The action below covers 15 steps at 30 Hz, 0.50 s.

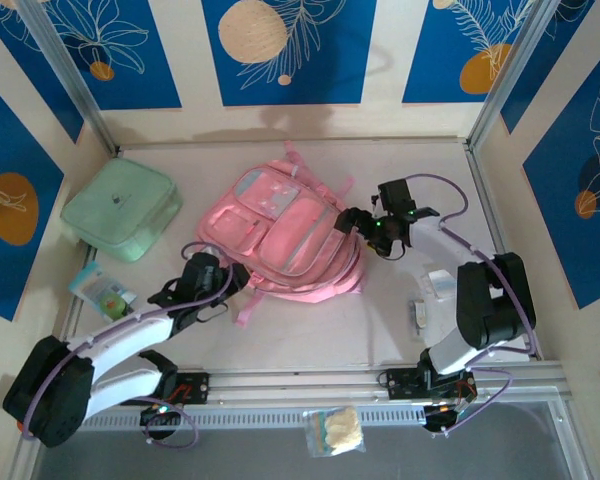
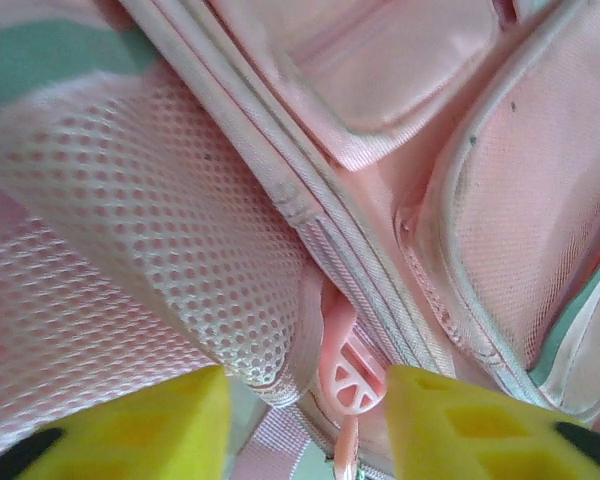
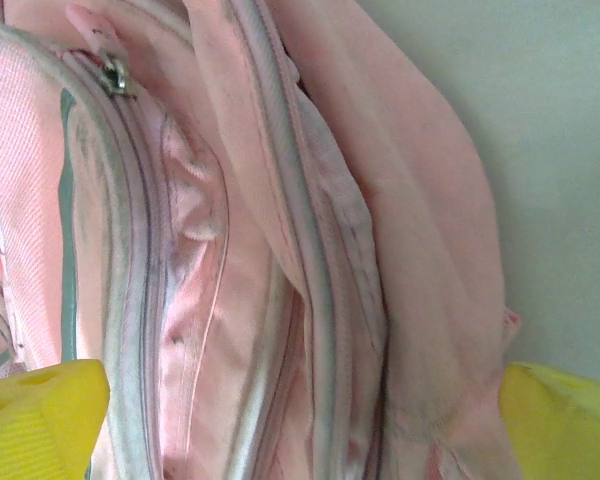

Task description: Pack books, pencil case, and school supplies into a backpack

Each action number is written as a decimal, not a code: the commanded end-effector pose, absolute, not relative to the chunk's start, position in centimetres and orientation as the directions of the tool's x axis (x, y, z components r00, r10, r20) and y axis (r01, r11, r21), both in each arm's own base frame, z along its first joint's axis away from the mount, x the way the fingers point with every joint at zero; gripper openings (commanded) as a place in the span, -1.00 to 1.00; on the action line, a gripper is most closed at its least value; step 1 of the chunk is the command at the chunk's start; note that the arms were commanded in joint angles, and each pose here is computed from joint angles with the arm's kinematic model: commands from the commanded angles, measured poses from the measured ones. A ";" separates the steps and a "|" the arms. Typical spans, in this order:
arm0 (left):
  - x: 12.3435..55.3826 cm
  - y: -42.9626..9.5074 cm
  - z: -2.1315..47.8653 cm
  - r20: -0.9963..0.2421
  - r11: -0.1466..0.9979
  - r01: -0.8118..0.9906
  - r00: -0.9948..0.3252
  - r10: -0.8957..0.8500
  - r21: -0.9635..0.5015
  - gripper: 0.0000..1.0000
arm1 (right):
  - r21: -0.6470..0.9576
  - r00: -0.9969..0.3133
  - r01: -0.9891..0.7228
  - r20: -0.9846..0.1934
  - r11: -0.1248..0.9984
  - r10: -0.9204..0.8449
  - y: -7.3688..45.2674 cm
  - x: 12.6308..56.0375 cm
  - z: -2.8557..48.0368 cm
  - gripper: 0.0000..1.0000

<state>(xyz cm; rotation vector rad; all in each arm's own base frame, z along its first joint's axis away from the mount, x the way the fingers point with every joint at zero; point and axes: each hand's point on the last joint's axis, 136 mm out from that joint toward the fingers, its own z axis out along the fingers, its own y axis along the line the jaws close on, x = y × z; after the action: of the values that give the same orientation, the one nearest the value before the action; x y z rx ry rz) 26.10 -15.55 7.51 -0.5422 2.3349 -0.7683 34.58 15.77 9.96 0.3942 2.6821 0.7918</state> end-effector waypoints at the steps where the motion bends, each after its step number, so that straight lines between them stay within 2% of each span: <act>1: 25.7 -12.8 7.0 -0.427 0.772 -0.275 -0.704 -0.567 -0.573 0.06 | 0.542 -0.926 0.128 -0.235 0.831 0.296 15.5 32.3 11.4 1.00; 5: 26.2 -12.2 6.5 -0.376 0.719 -0.312 -0.686 -0.623 -0.621 0.21 | 0.554 -0.941 0.078 -0.234 0.829 0.245 17.1 29.4 11.5 1.00; 15: 29.0 -13.7 6.4 -0.284 0.620 -0.354 -0.659 -0.696 -0.700 0.18 | 0.493 -0.968 -0.043 -0.234 0.869 0.085 21.6 24.1 10.9 0.99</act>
<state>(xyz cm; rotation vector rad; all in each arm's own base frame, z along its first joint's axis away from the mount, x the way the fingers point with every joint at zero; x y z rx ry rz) 27.77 -12.55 5.35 -0.7919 2.3443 -0.7262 25.18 21.59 11.03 0.0366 2.7731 0.7839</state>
